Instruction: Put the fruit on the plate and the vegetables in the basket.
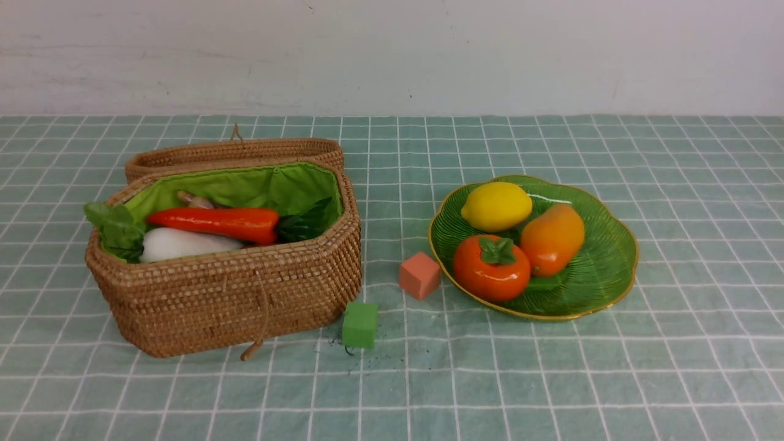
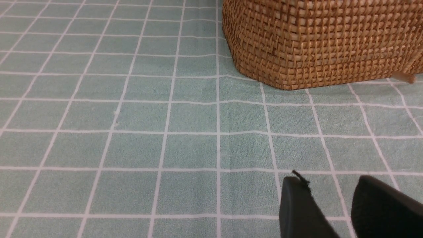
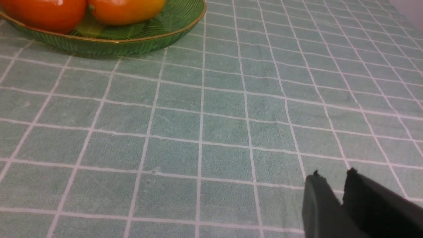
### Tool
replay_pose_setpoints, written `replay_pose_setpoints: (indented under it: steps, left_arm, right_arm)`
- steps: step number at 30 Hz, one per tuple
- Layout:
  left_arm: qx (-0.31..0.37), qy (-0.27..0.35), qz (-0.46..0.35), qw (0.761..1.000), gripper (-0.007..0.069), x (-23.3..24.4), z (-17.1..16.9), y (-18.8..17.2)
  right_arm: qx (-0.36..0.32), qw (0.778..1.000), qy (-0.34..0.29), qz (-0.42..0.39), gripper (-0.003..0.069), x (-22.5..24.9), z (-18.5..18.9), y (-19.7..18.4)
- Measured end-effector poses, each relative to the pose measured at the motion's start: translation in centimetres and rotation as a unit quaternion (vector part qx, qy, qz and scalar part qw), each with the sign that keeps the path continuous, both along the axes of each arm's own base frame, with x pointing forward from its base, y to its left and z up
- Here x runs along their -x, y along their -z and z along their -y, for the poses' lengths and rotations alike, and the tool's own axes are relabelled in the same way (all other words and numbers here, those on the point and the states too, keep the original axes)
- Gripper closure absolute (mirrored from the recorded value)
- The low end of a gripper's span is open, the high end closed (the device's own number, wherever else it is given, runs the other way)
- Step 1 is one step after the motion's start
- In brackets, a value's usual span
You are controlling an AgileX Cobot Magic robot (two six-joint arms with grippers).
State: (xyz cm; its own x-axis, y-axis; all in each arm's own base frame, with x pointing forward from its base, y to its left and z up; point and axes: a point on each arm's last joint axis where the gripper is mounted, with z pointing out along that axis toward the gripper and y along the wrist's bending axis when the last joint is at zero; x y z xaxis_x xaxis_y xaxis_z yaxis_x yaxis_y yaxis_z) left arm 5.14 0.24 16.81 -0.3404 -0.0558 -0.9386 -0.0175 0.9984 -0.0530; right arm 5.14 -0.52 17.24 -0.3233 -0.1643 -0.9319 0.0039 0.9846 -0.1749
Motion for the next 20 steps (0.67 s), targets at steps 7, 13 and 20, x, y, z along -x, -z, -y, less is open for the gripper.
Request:
replay_pose_setpoints:
  steps: [7, 13, 20]
  left_arm:
    - [0.000, 0.000, 0.000, 1.000, 0.0387, 0.00, 0.00, 0.00]
    - [0.000, 0.000, 0.000, 1.000, 0.0387, 0.00, 0.00, 0.00]
    - [0.000, 0.000, 0.000, 1.000, 0.0387, 0.00, 0.00, 0.00]
  right_arm:
    - [0.000, 1.000, 0.000, 0.000, 0.0523, 0.00, 0.00, 0.00]
    - [0.000, 1.000, 0.000, 0.000, 0.0515, 0.00, 0.00, 0.00]
    - [0.000, 1.000, 0.000, 0.000, 0.0511, 0.00, 0.00, 0.00]
